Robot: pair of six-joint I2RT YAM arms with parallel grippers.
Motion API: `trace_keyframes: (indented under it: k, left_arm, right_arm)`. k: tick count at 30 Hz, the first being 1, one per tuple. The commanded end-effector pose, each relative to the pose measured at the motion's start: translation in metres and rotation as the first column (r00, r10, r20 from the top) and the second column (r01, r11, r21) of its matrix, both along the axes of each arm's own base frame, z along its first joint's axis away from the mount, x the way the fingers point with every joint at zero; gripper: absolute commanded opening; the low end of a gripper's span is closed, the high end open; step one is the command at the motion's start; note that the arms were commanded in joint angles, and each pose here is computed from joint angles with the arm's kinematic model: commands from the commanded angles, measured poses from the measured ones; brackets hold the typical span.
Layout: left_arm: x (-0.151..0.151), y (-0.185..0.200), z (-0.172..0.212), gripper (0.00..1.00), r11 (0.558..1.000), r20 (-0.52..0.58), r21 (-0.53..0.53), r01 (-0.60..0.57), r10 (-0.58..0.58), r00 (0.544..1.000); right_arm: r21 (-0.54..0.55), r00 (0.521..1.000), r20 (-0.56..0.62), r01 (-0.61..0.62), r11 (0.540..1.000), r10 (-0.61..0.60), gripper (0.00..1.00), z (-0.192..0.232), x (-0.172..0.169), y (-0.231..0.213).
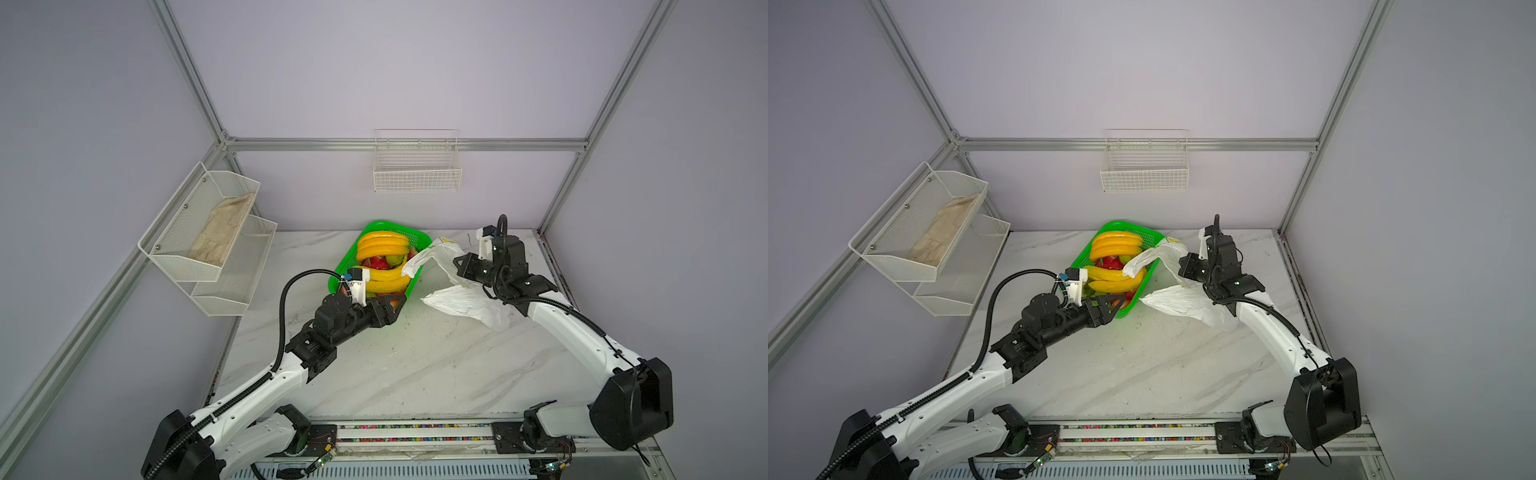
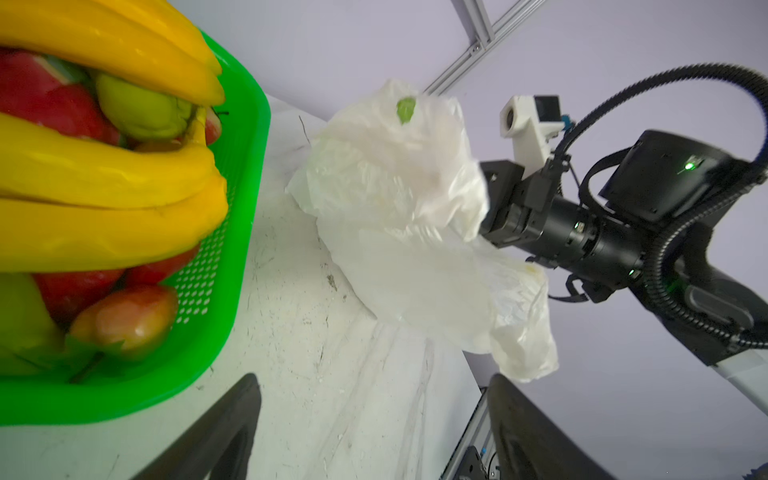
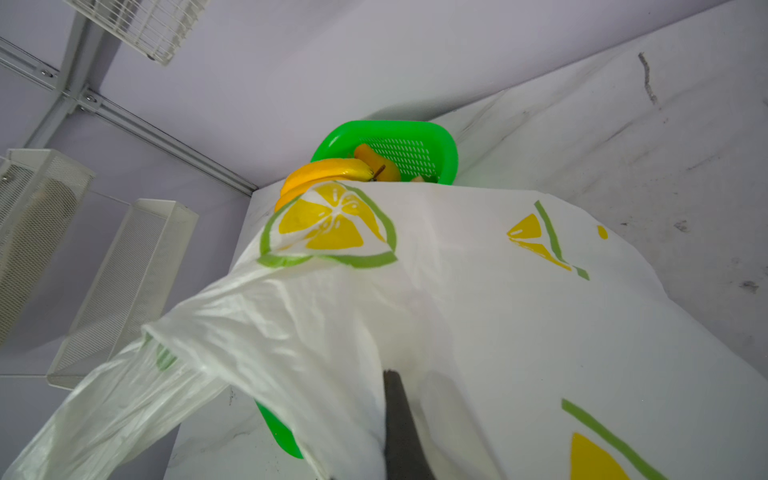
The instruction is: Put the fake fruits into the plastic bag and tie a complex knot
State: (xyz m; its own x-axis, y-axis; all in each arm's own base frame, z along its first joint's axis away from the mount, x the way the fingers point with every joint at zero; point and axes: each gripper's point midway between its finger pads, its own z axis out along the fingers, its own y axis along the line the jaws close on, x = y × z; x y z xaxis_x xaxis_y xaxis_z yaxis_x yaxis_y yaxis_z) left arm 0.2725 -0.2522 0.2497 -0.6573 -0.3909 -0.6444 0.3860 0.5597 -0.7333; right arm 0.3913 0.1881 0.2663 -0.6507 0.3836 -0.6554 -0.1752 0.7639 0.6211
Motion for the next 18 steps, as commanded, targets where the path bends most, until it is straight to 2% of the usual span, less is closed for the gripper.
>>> trace_keyframes:
  k: [1,4,7,10,18]
  left_arm:
    - [0.001,-0.010,-0.003,0.81,0.998,0.021,-0.060,-0.036,0.038,0.999]
    - [0.006,-0.032,-0.003,0.71,0.997,0.049,-0.082,0.014,-0.010,0.999]
    - [0.019,-0.056,0.010,0.67,0.991,0.085,-0.116,0.067,-0.058,0.995]
    - [0.033,-0.080,0.031,0.67,0.984,0.124,-0.128,0.124,-0.108,0.986]
    - [0.068,-0.114,0.055,0.77,0.981,0.164,-0.140,0.136,-0.113,0.980]
  right_arm:
    - [0.134,0.997,0.070,0.013,0.991,-0.023,0.00,0.038,-0.001,0.003]
    - [0.174,0.996,0.088,0.017,0.985,-0.032,0.00,0.045,-0.002,0.003]
    - [0.217,0.994,0.103,-0.003,0.976,-0.020,0.00,0.050,-0.003,0.007]
    - [0.237,0.995,0.099,-0.026,0.971,0.002,0.00,0.051,-0.004,0.012]
    - [0.228,0.996,0.088,-0.049,0.972,0.029,0.00,0.045,-0.008,0.014]
